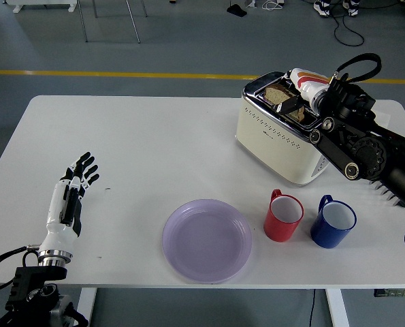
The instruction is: Push plate across desktop,pick up the break from the machine,place the break in the plate
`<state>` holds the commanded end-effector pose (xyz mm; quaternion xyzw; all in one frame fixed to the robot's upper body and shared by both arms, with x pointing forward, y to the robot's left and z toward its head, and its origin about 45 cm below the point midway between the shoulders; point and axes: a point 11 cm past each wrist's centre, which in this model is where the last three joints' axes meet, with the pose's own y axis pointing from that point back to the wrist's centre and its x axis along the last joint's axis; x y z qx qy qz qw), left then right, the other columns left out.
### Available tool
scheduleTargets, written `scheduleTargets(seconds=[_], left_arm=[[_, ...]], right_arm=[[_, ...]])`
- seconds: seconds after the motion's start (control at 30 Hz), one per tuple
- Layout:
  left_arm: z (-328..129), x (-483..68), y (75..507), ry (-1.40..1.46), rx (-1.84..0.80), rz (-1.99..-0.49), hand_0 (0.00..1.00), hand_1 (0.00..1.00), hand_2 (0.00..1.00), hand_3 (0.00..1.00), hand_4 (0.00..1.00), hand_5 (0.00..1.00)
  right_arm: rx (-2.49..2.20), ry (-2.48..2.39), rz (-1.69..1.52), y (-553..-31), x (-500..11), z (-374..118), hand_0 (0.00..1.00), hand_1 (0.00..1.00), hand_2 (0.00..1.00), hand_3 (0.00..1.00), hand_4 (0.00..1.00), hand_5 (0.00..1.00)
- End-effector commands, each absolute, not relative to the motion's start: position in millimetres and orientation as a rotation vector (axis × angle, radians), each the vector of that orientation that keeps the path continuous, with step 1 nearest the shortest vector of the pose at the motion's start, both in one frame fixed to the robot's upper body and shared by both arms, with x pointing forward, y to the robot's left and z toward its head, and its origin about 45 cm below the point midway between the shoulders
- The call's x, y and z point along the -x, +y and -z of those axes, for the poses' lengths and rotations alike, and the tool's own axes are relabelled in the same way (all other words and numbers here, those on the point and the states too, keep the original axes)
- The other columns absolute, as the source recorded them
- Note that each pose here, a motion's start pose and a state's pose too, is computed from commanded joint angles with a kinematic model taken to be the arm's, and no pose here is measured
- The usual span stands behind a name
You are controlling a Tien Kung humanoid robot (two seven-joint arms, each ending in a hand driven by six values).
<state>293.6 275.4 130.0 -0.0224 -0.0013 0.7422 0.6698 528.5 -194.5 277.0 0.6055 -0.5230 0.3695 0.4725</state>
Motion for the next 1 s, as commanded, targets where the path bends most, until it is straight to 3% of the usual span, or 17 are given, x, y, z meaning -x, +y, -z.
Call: scheduleTargets(seconds=[0.03, 0.2, 0.23, 0.6, 0.63, 0.8, 0.83, 1.0], left_arm=[[-130, -294, 276, -0.004, 0.051, -1.674, 0.795, 0.832, 0.893, 0.854, 0.504, 0.891], [-128, -293, 279, -0.001, 0.043, -1.682, 0.795, 0.832, 0.893, 0.854, 0.504, 0.891], [-128, -292, 279, -0.001, 0.042, -1.685, 0.792, 0.83, 0.891, 0.853, 0.498, 0.879], [-127, -291, 280, -0.002, 0.041, -1.688, 0.79, 0.828, 0.888, 0.852, 0.492, 0.873], [-127, -291, 280, -0.001, 0.041, -1.689, 0.79, 0.827, 0.888, 0.851, 0.49, 0.867], [-129, -291, 282, -0.007, 0.043, -1.695, 0.79, 0.827, 0.888, 0.851, 0.49, 0.867], [-129, -291, 282, -0.008, 0.044, -1.695, 0.79, 0.827, 0.888, 0.851, 0.492, 0.866], [-131, -292, 283, -0.011, 0.046, -1.696, 0.79, 0.827, 0.888, 0.851, 0.492, 0.866]], right_arm=[[-1.464, -1.286, -0.918, -195, -528, -277, 0.372, 0.433, 0.451, 0.52, 0.551, 0.164], [-1.445, -1.296, -0.93, -195, -527, -274, 0.372, 0.433, 0.451, 0.52, 0.551, 0.164], [-1.446, -1.284, -0.928, -195, -527, -272, 0.297, 0.394, 0.43, 0.492, 0.481, 0.131], [-1.442, -1.305, -0.932, -192, -526, -271, 0.284, 0.379, 0.419, 0.481, 0.444, 0.106], [-1.436, -1.32, -0.94, -192, -526, -274, 0.28, 0.342, 0.383, 0.46, 0.33, 0.056], [-1.391, -1.409, -1.006, -196, -528, -300, 0.28, 0.342, 0.383, 0.46, 0.33, 0.056], [-1.384, -1.419, -1.018, -196, -528, -304, 0.265, 0.306, 0.356, 0.439, 0.196, 0.017], [-1.323, -1.506, -1.139, -198, -525, -343, 0.265, 0.306, 0.356, 0.439, 0.196, 0.017]])
